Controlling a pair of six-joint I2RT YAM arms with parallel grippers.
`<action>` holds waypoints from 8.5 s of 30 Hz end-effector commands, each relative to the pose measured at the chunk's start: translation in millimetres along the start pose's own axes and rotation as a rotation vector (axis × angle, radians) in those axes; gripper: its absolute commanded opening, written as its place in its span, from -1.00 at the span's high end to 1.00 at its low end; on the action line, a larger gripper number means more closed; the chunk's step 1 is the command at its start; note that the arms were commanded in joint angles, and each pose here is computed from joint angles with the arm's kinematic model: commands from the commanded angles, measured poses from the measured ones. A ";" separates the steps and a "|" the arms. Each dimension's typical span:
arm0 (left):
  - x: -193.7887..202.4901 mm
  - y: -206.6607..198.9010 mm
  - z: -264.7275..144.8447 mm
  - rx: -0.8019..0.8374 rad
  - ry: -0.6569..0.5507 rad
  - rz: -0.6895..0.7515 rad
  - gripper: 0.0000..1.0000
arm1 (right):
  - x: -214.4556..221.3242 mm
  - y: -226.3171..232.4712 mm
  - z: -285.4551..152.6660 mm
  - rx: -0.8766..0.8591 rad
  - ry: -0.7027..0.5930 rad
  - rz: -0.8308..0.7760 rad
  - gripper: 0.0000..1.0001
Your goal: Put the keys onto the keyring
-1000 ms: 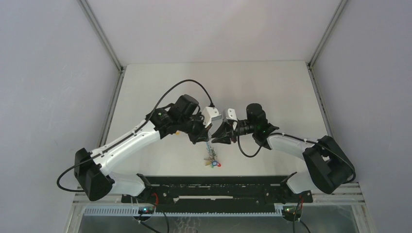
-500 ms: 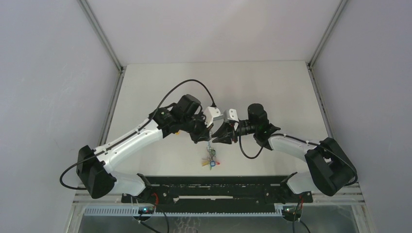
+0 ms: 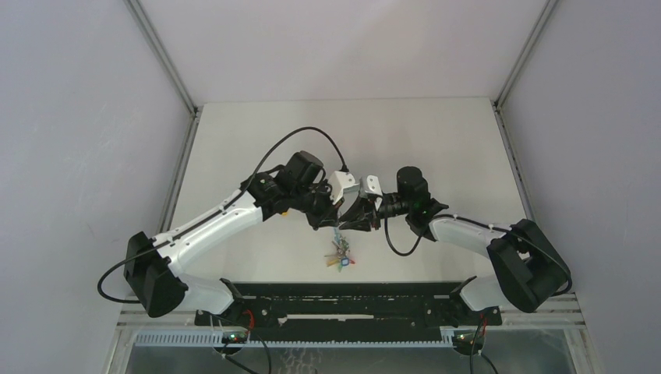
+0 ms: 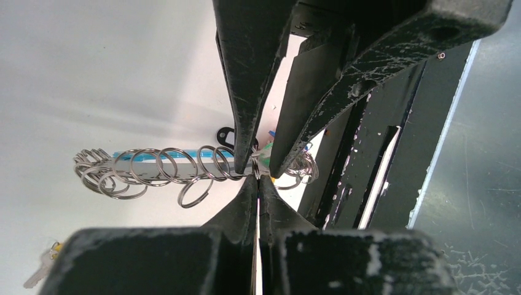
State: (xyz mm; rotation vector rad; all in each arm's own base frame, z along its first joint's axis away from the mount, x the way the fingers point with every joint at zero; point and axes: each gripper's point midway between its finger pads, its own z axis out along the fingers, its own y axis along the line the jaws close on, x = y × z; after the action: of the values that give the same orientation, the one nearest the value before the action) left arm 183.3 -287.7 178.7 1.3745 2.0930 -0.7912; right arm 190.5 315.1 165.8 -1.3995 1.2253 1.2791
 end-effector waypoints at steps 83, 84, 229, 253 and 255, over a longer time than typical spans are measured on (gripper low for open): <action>5.9 171.0 98.4 -0.419 -0.473 -0.949 0.29 | -40.8 23.6 -45.3 0.218 0.031 -0.126 1.00; 6.6 174.1 87.6 -0.434 -0.503 -0.937 0.24 | -41.9 22.1 -45.9 0.224 0.024 -0.127 1.00; 5.4 22.3 -45.3 -0.150 -0.055 0.173 1.00 | -23.5 -24.0 61.1 -0.162 -0.215 -0.099 0.76; 31.4 48.3 -57.8 -0.456 -0.883 -0.127 0.17 | -39.4 -27.3 43.8 -0.113 -0.268 -0.084 1.00; 29.8 47.4 -64.9 -0.467 -0.952 -0.102 0.13 | -39.2 -27.1 43.1 -0.116 -0.266 -0.084 1.00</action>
State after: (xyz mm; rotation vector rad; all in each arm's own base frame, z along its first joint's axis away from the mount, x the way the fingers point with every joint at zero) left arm 199.5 -207.5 138.4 0.6417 1.7156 -0.6605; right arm 211.1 369.6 176.5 -1.3095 0.9968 1.4755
